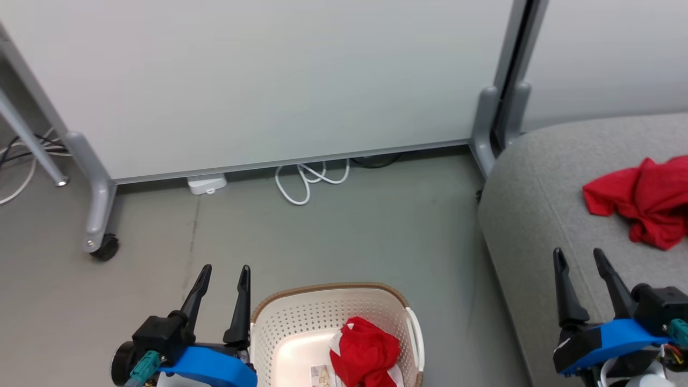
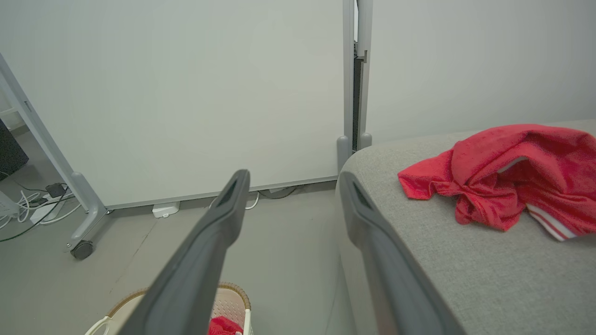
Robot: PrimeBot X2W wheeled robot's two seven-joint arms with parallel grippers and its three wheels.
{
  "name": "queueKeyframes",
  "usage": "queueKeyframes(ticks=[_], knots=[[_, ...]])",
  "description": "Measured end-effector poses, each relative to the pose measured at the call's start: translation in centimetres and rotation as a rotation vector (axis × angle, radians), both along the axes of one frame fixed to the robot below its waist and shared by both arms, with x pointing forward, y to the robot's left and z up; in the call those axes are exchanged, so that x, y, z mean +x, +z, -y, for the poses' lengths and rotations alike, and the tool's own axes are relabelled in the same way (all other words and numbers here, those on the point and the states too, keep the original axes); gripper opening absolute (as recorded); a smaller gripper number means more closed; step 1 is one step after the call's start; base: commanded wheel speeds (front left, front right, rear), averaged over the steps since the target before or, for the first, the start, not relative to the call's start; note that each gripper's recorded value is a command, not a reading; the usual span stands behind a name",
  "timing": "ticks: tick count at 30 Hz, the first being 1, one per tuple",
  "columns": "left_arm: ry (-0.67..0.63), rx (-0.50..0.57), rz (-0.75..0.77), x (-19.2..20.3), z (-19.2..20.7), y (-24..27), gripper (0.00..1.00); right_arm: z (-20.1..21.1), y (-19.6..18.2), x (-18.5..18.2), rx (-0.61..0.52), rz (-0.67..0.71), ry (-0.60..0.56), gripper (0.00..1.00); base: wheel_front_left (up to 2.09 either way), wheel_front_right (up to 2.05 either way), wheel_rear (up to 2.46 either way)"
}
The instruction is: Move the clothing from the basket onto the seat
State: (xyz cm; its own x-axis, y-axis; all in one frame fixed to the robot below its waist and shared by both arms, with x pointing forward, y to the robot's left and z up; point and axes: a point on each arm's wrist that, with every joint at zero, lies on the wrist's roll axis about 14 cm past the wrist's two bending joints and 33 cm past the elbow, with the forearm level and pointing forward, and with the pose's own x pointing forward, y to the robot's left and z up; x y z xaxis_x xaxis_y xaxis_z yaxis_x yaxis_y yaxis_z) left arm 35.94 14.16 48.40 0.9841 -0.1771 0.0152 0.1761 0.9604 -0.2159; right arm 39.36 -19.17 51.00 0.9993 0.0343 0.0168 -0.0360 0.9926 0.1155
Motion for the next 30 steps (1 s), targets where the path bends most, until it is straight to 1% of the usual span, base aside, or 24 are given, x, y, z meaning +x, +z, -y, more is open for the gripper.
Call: queueKeyframes(ticks=[5, 17, 30], knots=[[0.063, 0.009, -0.012, -0.9, -2.3, -0.4, 1.00, -2.3, -0.2, -0.3, 0.002, -0.013, 0.064, 1.00, 0.00, 0.00, 0.00], [0.133, 0.032, -0.049, -1.7, -5.3, -1.4, 1.00, -5.1, 0.1, -0.2, 0.012, -0.005, 0.142, 1.00, 0.00, 0.00, 0.00], [0.146, 0.031, -0.060, -1.6, -5.5, -1.7, 1.00, -5.6, -0.3, -0.3, 0.031, -0.016, 0.157, 1.00, 0.00, 0.00, 0.00]])
